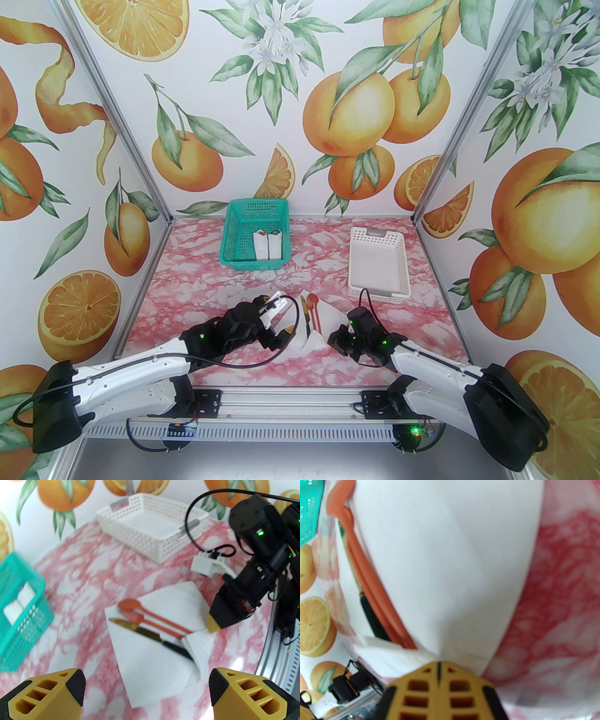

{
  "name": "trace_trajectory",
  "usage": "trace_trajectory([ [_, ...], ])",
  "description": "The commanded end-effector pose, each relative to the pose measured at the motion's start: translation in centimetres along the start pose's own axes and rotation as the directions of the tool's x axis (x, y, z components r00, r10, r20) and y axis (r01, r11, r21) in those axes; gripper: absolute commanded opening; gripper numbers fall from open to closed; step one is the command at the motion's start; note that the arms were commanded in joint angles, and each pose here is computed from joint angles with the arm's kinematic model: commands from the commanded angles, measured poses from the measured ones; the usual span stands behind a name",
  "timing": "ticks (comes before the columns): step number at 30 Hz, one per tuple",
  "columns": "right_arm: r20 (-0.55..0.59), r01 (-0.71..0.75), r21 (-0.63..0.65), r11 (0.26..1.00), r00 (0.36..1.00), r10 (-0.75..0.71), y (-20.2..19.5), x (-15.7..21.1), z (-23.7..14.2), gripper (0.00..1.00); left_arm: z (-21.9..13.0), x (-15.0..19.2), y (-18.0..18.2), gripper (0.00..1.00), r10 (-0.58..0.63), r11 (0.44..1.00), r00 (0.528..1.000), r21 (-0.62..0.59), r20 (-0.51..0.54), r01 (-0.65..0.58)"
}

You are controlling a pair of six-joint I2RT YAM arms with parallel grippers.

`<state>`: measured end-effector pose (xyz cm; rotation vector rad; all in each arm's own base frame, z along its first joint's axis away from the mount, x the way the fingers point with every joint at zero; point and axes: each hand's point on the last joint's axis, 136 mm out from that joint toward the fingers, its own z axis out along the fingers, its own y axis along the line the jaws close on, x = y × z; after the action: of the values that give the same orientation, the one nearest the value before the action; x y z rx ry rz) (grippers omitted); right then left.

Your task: Place the utensils on the paper napkin and roll it up

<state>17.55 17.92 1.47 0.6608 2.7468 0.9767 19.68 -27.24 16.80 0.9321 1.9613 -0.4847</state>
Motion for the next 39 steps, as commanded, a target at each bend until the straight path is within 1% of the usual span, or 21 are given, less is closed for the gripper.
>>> trace_trajectory([
  [1,0.008,-0.003,0.066,0.998,1.000,0.003,-1.9,0.3,0.1,0.01,-0.8,1.4,-0.2,0.88,-0.143,0.988,0.985,0.037,-0.098,0.147],
  [3,0.006,-0.002,0.069,0.998,1.000,0.001,-2.0,0.3,0.1,0.02,-0.8,1.9,-0.6,0.85,-0.194,0.977,0.972,0.068,-0.130,0.204],
  [8,0.006,-0.004,0.075,0.997,1.000,0.004,-2.3,0.4,0.1,0.01,-1.0,2.9,-2.2,0.73,-0.301,0.927,0.931,0.168,-0.205,0.336],
  [13,0.008,-0.003,0.085,0.996,1.000,0.003,-2.6,0.5,0.0,0.01,-0.8,3.7,-3.6,0.63,-0.348,0.877,0.898,0.246,-0.270,0.413],
  [16,0.007,-0.002,0.085,0.996,1.000,0.001,-2.5,0.5,0.0,0.01,-0.4,3.9,-4.8,0.55,-0.358,0.844,0.877,0.290,-0.321,0.451],
  [18,0.007,-0.002,0.086,0.996,1.000,0.002,-2.6,0.5,0.0,0.01,-0.1,4.1,-5.3,0.49,-0.370,0.825,0.861,0.302,-0.350,0.477],
  [20,0.008,-0.004,0.088,0.996,1.000,0.003,-2.6,0.5,0.0,0.01,0.1,4.4,-5.5,0.46,-0.389,0.809,0.846,0.305,-0.365,0.503],
  [25,0.004,-0.005,0.106,0.994,1.000,0.005,-3.0,0.6,-0.1,0.01,-0.1,4.3,-5.9,0.41,-0.413,0.784,0.831,0.319,-0.374,0.533],
  [31,0.009,-0.006,0.108,0.994,1.000,0.005,-3.1,0.6,-0.2,0.01,-0.2,4.4,-7.2,0.38,-0.408,0.735,0.800,0.362,-0.439,0.573],
  [39,0.005,-0.001,0.116,0.993,1.000,0.001,-3.1,0.6,-0.1,0.01,0.7,5.2,-7.5,0.34,-0.410,0.719,0.781,0.359,-0.471,0.594],
])
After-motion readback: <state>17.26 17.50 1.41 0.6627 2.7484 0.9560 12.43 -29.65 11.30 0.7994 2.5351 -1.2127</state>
